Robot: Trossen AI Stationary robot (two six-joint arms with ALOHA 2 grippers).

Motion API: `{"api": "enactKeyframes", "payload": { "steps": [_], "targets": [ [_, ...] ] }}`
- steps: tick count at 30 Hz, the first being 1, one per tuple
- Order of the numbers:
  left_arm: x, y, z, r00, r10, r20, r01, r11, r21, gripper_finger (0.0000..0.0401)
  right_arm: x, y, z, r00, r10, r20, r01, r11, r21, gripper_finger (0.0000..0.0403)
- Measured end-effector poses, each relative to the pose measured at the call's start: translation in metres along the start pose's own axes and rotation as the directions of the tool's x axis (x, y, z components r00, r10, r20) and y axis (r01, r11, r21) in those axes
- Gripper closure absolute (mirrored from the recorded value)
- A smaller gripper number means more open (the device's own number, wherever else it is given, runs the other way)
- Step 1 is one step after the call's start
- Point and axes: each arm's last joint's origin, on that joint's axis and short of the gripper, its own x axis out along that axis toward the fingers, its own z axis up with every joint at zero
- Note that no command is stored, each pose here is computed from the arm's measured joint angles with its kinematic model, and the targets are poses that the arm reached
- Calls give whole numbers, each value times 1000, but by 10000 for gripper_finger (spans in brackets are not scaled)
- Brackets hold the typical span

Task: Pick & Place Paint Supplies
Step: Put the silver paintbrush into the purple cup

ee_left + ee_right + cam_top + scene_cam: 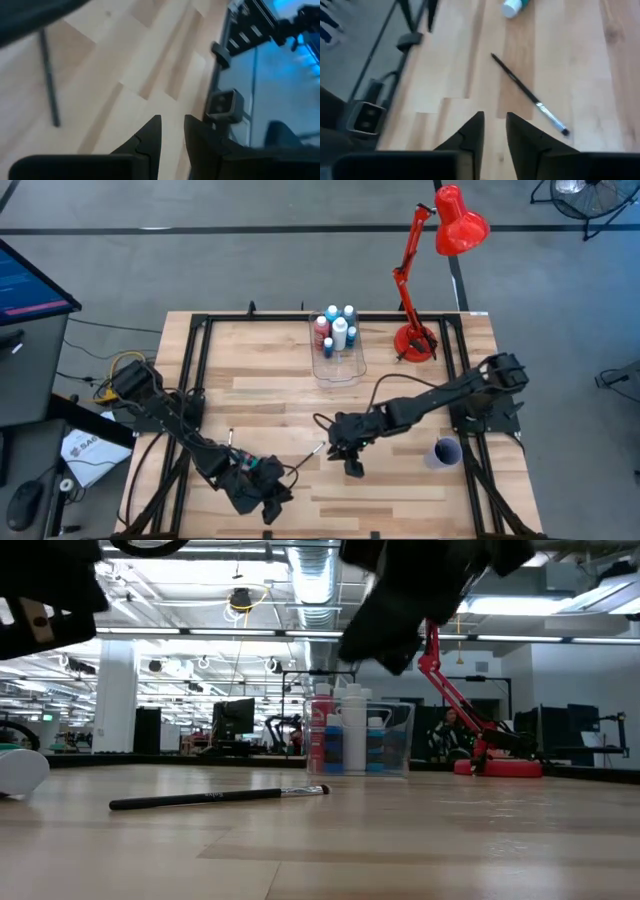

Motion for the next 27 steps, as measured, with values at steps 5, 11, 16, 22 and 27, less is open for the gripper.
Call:
{"api": "enactKeyframes", "payload": {
  "steps": [5, 11, 16, 22, 27],
  "targets": [
    [3, 9, 7, 993, 94, 76, -95, 995, 6, 325, 10, -12, -2, 1000, -17, -9, 17, 1000, -21, 276],
    [7, 27, 16, 975, 220, 33, -222, 970, 103, 325, 9, -18, -1, 1000, -27, -6, 26, 990, -137, 215],
    [12, 32, 21, 970, 240, 40, -243, 965, 101, 309, 9, -26, 1, 999, -45, -1, 44, 975, -216, 190],
    [24, 37, 11, 964, 264, 12, -264, 960, 96, 257, 29, -44, -5, 997, -73, -24, 67, 979, -195, 189],
    [31, 39, 7, 966, 260, -2, -259, 963, 72, 216, 45, -50, -17, 990, -89, -107, 69, 980, -184, 197]
  ]
}}
